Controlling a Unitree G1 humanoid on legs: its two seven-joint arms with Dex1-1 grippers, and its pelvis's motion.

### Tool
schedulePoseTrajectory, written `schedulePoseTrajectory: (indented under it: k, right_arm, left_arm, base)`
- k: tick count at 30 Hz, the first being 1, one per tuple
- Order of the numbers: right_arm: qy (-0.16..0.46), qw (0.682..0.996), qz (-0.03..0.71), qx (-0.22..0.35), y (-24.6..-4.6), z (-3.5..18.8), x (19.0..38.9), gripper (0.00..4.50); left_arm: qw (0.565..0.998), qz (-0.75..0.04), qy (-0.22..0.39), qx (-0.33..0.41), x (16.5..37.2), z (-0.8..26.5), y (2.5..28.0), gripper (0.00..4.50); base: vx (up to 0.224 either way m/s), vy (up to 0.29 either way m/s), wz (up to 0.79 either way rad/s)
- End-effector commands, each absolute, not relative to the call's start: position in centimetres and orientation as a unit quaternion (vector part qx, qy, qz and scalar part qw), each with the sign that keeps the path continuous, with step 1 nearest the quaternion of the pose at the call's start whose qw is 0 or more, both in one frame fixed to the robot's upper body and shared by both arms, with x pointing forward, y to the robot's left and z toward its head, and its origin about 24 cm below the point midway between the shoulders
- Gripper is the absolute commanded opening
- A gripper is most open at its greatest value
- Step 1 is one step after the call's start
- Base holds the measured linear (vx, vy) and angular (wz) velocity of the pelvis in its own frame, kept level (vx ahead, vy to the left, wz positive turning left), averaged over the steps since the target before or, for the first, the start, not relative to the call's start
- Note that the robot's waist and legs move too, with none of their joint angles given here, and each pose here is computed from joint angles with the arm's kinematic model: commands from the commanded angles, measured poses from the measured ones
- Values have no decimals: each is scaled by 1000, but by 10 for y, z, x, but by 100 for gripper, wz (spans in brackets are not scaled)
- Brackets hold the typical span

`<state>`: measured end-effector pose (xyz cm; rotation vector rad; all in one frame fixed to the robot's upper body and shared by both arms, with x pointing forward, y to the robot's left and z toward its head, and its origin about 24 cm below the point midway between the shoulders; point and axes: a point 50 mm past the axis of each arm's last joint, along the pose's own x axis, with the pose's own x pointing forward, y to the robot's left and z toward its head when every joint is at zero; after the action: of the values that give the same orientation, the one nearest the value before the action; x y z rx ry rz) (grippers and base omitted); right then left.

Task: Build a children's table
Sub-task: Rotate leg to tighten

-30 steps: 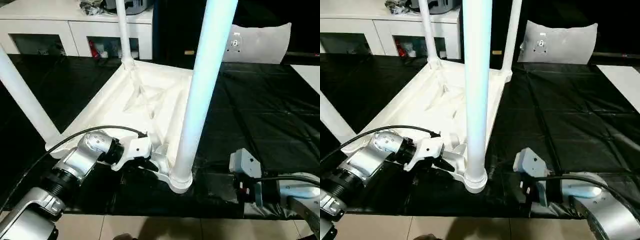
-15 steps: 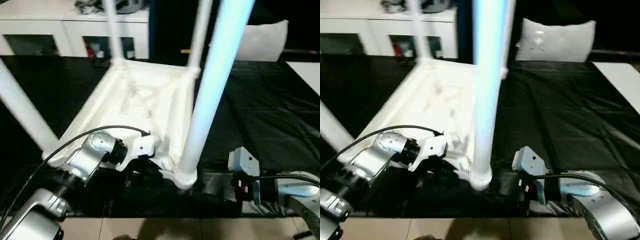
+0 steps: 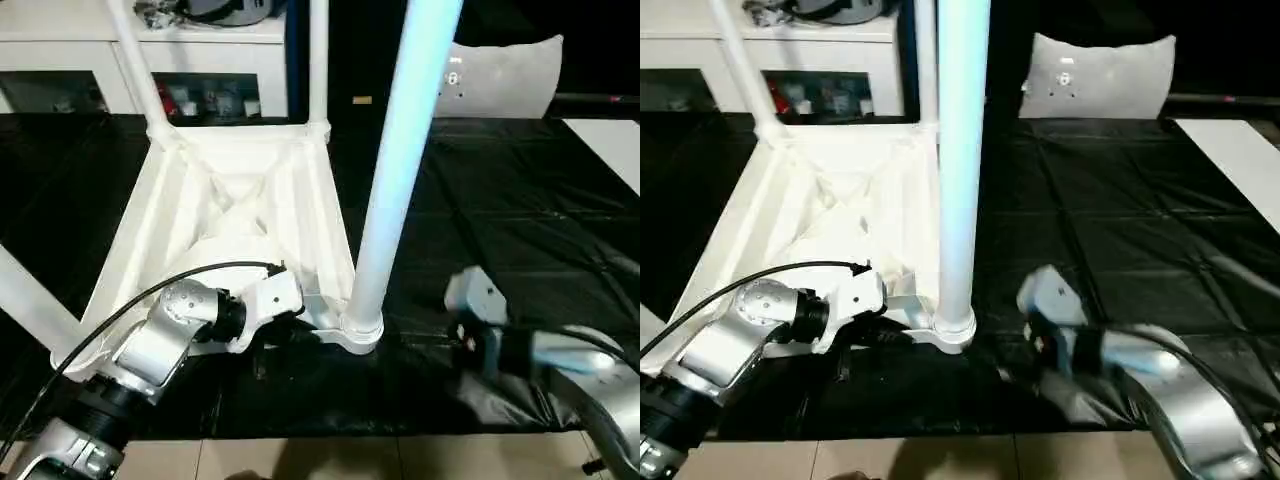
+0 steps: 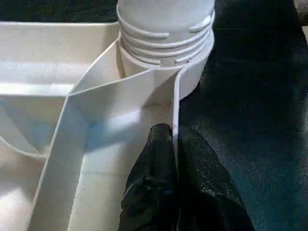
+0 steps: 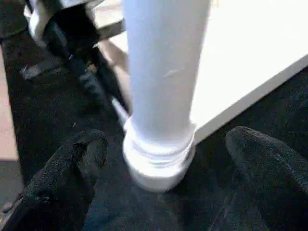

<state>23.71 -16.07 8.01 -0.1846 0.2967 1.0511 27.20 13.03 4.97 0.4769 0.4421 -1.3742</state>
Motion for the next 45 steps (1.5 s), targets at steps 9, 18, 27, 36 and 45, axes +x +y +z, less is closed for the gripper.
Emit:
schedulePoseTrajectory:
  k: [9,18,27,36,45]
  right_arm:
    - [128,791,598,-32,-153,78,249,371]
    - [126,733,667,-47,-147,76,263,304]
    - [134,665,734,-43,-133,73,267,240]
    - [143,639,755,-41,-130,70,269,194]
    - [136,663,736,8,-125,64,258,193]
  left_arm:
    - [680,-668,201,226,268,51,139,0]
    - [601,-726,211,260,267,51,140,0]
    - [539,-760,210,295,271,54,136,0]
    - [527,-765,213,304,275,55,136,0]
    - [623,-709,225,242,275,48,142,0]
  base:
    - [0,0,0]
    - [0,0,0]
    - [0,0,0]
    - [0,0,0]
    - [0,0,0]
